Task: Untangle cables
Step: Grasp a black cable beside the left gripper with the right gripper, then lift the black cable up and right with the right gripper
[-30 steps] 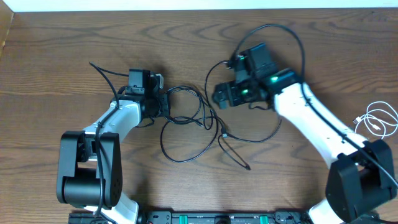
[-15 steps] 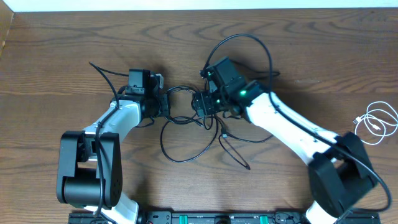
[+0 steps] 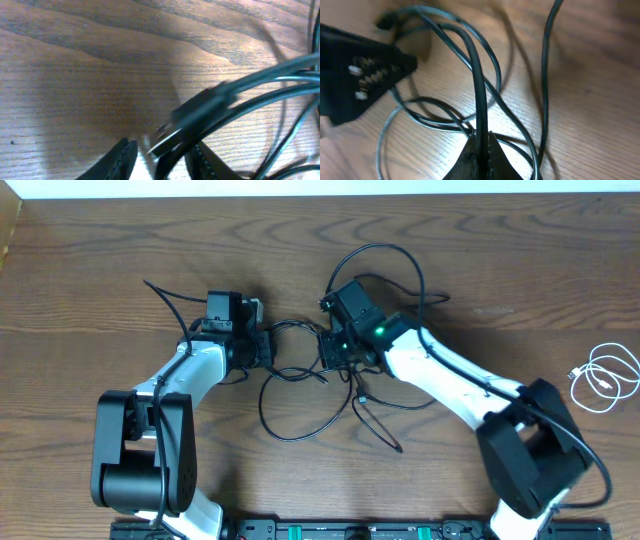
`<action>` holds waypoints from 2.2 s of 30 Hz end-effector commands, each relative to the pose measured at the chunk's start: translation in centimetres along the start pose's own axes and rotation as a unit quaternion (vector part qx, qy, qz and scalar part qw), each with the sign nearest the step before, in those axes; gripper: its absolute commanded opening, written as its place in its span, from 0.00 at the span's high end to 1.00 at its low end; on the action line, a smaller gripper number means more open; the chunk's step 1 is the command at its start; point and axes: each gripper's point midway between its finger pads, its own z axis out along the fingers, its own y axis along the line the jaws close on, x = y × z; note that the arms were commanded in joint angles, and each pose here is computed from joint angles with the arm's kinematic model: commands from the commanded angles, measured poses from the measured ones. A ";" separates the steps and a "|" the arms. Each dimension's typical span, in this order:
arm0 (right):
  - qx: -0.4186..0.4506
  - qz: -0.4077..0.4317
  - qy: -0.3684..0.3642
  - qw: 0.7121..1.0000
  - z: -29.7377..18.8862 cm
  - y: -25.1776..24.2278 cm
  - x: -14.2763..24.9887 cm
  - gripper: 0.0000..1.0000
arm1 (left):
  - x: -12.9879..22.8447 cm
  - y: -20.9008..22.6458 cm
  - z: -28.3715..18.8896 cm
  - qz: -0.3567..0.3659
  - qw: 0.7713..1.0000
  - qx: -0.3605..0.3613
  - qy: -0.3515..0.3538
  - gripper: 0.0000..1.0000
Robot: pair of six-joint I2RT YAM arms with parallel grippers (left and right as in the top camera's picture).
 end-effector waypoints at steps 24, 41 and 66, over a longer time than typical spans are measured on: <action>-0.056 -0.067 -0.242 0.966 -20.2 5.0 -6.6 0.99 | 0.2 -0.1 0.0 -0.003 1.000 0.005 0.004 0.85; 0.128 0.002 -0.400 0.907 -33.2 -1.9 -6.1 0.99 | 0.2 0.0 0.0 -0.003 1.000 0.004 0.003 0.84; 0.386 0.179 -0.452 0.784 -39.1 -12.0 -1.4 0.99 | 0.2 0.1 0.0 -0.002 1.000 0.001 0.003 0.46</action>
